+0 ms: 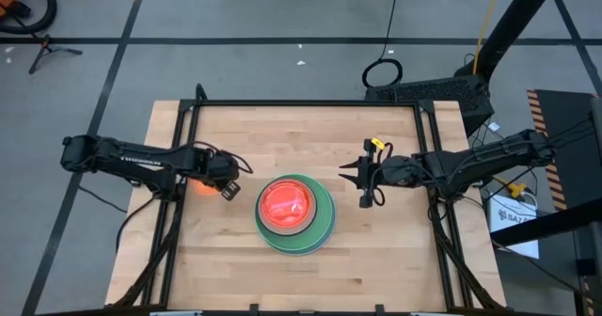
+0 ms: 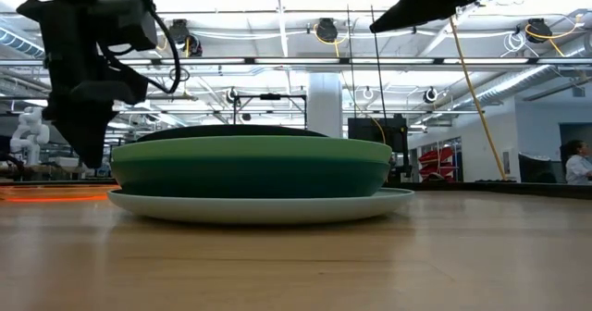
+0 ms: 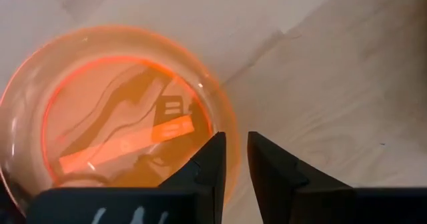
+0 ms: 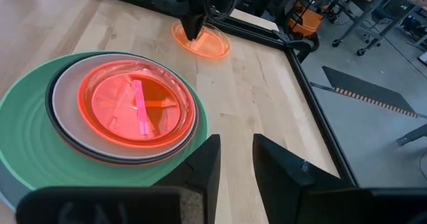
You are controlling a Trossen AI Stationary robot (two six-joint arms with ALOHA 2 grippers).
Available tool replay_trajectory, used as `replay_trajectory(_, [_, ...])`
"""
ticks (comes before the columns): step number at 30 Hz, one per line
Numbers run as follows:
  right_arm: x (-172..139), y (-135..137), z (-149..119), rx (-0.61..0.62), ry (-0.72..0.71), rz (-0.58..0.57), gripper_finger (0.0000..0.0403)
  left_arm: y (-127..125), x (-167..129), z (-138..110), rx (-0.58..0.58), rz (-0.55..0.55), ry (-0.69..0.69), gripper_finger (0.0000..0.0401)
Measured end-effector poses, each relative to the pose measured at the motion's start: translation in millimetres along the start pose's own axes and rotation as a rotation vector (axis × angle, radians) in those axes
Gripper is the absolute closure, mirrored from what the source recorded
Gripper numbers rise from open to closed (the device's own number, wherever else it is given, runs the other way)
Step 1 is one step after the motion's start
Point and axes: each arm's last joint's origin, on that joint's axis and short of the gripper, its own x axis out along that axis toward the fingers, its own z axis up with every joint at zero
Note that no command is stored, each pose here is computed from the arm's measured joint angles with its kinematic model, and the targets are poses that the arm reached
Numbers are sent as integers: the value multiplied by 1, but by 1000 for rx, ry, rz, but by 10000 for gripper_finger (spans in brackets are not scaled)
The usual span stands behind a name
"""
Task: Stack plastic plates
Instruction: Stack the orange plate on the pink plate
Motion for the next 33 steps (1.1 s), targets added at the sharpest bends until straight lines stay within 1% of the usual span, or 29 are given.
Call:
replay_trajectory(2, [0, 0, 0, -1, 2, 0, 322, 1, 1, -1, -13, 18, 17, 325])
replay_trajectory(4, [0, 0, 0, -3, 4, 1, 322, 2, 2, -2, -16, 37, 35, 310])
replay_trajectory(10, [0, 0, -1, -4, 6, 1, 322, 1, 3, -1, -28, 38, 30, 241])
replay_trajectory(14, [0, 0, -1, -5, 6, 1, 322, 1, 4, -1, -44, 59, 9, 211])
replay_trajectory(19, [0, 0, -1, -5, 7, 1, 322, -2, 9, 1, -39, 68, 16, 206])
replay_trajectory(28, [0, 0, -1, -6, 8, 2, 322, -11, 22, -3, -6, 133, 57, 206])
replay_trajectory(33, [0, 0, -1, -6, 8, 2, 322, -17, 29, -4, 7, 131, 58, 206])
